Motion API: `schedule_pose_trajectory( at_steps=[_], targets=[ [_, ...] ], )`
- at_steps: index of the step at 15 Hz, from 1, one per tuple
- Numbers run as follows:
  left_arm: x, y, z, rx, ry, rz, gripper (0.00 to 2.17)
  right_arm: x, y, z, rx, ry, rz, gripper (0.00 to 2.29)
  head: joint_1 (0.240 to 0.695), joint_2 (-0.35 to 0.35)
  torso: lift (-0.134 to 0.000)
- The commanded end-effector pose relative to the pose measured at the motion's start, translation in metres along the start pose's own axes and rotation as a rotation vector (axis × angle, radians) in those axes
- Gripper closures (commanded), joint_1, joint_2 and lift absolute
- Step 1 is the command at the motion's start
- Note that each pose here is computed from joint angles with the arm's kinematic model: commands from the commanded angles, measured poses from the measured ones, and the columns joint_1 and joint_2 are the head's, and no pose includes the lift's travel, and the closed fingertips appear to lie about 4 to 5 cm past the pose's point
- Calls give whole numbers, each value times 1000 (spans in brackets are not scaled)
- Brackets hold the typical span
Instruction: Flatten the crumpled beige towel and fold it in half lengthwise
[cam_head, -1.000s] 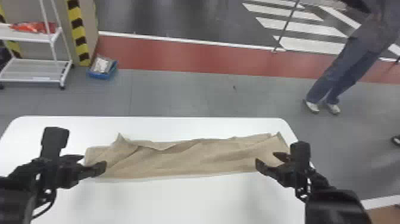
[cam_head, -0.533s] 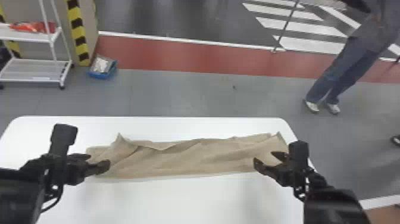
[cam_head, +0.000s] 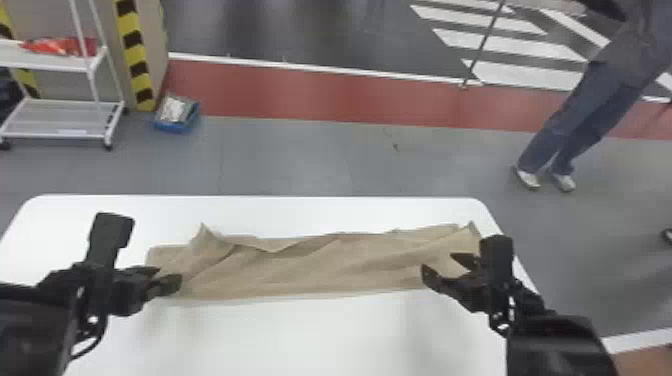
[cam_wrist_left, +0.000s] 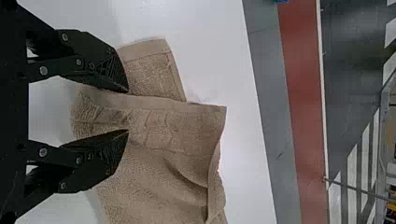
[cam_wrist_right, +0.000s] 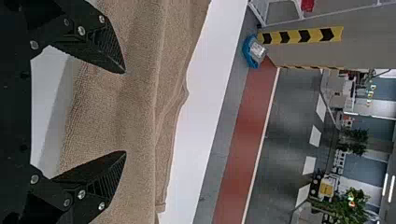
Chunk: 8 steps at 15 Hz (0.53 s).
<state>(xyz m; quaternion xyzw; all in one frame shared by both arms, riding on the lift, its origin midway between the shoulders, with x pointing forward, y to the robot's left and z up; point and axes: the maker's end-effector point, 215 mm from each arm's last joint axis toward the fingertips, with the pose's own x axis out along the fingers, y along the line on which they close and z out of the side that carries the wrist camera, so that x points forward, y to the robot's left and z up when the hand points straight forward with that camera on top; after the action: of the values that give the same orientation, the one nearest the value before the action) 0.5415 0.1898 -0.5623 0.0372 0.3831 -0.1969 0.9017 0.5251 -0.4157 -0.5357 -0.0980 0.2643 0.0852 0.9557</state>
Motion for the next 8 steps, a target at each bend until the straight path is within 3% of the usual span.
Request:
schedule_pose_trajectory(
  at_steps=[1,4,5,6,7,8],
  targets=[
    [-2,3,-2,-6,-3,5,704,3,9,3,-1,-4,12,313,695,-230,0],
    [-5,0,-1,-7,-21,1,704,12,27,7,-4,-10,35,340,695,-215,0],
    [-5,-1,5,-3,-39,0,704,15,33,5,-6,-7,40,569,695,-205,0],
    [-5,-2,7,-4,-48,-3,704,20,36,0,3,3,50,1045,695,-200,0],
    [-4,-4,8,1,-53,-5,704,24,44,-5,0,10,66,1706,695,-197,0],
    [-3,-6,8,6,-54,-6,707,25,49,-12,-7,21,76,1959,695,-193,0]
  ],
)
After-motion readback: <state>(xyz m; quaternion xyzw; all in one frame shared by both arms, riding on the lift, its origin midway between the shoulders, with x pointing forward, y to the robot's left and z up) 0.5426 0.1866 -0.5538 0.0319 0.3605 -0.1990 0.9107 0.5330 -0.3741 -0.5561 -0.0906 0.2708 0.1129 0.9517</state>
